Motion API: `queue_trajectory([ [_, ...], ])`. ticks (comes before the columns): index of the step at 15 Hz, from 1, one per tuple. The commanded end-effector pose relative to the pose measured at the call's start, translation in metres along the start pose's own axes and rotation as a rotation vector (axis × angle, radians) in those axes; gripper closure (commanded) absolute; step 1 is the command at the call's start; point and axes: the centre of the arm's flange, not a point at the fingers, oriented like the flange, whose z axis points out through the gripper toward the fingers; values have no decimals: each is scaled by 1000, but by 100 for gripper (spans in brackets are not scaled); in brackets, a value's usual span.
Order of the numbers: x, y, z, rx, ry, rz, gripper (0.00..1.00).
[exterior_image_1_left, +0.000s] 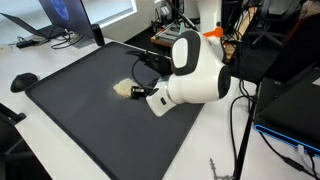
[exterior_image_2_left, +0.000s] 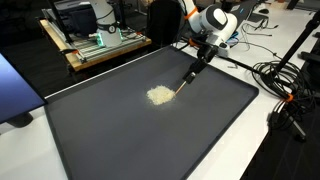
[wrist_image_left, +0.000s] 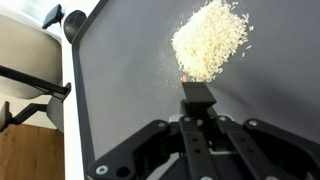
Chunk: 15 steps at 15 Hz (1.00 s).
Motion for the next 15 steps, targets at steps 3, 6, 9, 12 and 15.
queue_trajectory([
  [3,8,16,2,42,-13,31,97],
  [6,-14,41,2,133,5,86,97],
  [9,-42,72,-1,257,37,143,97],
  [12,-69,108,-3,381,87,211,97],
  [15,-99,148,1,506,166,280,97],
])
